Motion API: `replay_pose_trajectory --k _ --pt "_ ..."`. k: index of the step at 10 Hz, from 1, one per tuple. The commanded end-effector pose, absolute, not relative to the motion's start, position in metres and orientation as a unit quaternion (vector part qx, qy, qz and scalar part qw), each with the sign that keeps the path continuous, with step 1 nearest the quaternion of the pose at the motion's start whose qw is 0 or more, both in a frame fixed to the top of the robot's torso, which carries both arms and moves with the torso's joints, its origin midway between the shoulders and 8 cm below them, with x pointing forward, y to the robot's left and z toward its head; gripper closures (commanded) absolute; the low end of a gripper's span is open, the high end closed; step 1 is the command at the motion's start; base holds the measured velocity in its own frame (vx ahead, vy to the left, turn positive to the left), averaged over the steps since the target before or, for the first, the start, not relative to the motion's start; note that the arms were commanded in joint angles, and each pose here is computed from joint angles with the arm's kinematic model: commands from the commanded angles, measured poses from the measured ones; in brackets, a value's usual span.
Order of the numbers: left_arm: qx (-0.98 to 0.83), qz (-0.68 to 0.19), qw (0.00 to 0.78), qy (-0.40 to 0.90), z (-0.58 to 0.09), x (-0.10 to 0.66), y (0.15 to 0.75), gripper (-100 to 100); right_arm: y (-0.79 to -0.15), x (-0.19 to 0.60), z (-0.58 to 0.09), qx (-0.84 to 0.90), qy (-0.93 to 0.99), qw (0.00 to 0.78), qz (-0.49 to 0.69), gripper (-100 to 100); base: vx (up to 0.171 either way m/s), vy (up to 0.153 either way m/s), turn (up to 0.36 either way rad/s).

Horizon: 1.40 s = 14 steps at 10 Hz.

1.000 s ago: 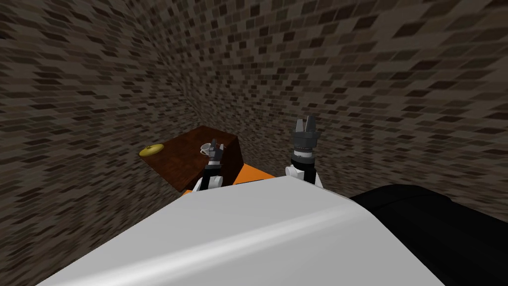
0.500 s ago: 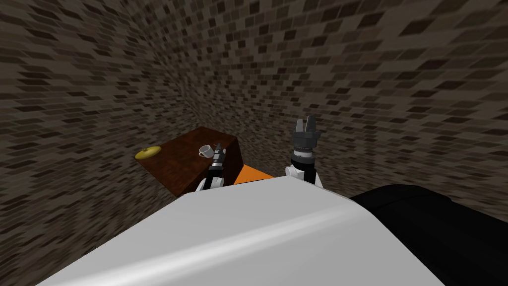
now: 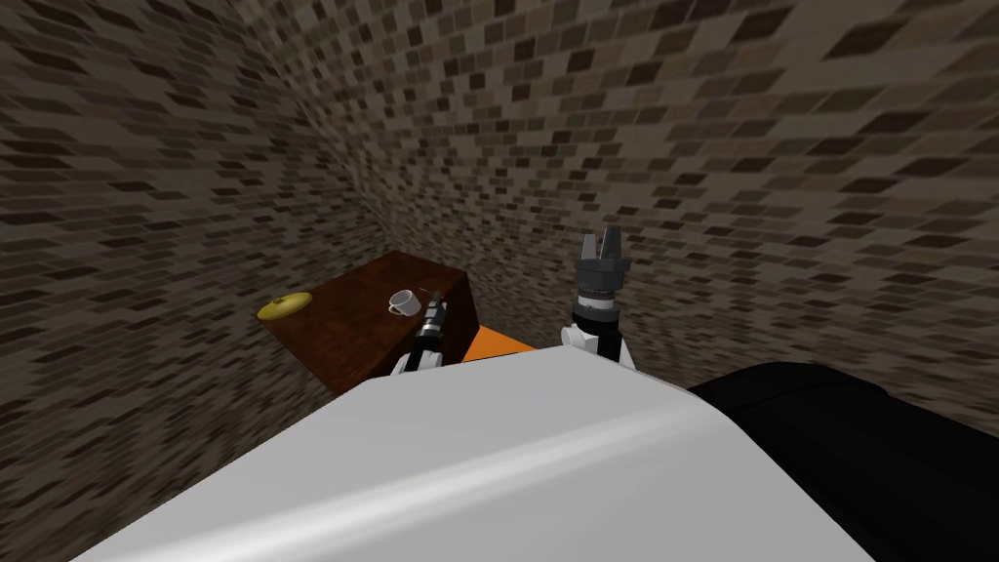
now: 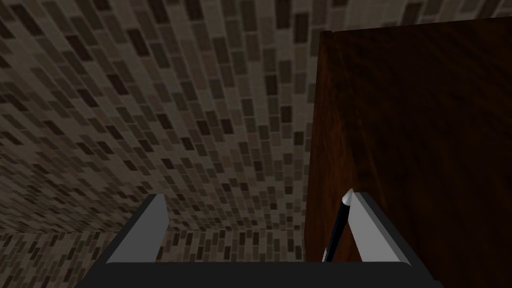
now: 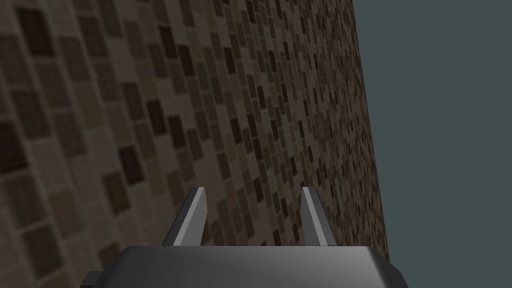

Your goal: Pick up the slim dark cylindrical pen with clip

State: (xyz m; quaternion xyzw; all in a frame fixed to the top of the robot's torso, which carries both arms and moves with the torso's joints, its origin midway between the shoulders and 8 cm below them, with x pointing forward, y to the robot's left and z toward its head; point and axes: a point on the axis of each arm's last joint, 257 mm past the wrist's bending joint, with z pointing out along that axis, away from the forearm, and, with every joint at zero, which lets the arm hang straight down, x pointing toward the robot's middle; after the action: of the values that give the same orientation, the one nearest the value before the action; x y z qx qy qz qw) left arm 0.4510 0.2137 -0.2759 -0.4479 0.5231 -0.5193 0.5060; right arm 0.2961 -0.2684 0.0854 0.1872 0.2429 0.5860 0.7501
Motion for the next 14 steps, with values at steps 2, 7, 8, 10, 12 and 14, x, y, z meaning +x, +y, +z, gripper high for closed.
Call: replay_pose_trajectory --k 2,7,8,10,12,14 --pt "-0.469 -0.493 0.492 0.542 -0.307 0.448 0.215 -100 -0.268 0.296 0.085 0.187 0.243 0.750 0.586 0 0.060 0.026 0.000" --pt "-0.482 -0.478 0.497 0.540 -0.318 0.466 0.235 -100 -0.268 0.296 0.085 0.187 0.243 0.750 0.586 0 0.004 0.017 -0.052" --pt "-0.486 -0.473 0.502 0.537 -0.317 0.473 0.246 -100 -0.268 0.296 0.085 0.187 0.243 0.750 0.586 0 -0.106 -0.019 -0.173" --pt "-0.492 -0.466 0.511 0.529 -0.315 0.491 0.266 -100 -0.268 0.296 0.085 0.187 0.243 0.750 0.586 0 -0.107 -0.027 -0.169" --pt "-0.502 -0.458 0.518 0.521 -0.314 0.507 0.286 -100 -0.268 0.296 0.085 0.187 0.243 0.750 0.586 0 -0.097 -0.020 -0.161" --pt "-0.512 -0.450 0.524 0.510 -0.312 0.520 0.307 -100 -0.268 0.296 0.085 0.187 0.243 0.750 0.586 0 -0.089 -0.036 -0.162"
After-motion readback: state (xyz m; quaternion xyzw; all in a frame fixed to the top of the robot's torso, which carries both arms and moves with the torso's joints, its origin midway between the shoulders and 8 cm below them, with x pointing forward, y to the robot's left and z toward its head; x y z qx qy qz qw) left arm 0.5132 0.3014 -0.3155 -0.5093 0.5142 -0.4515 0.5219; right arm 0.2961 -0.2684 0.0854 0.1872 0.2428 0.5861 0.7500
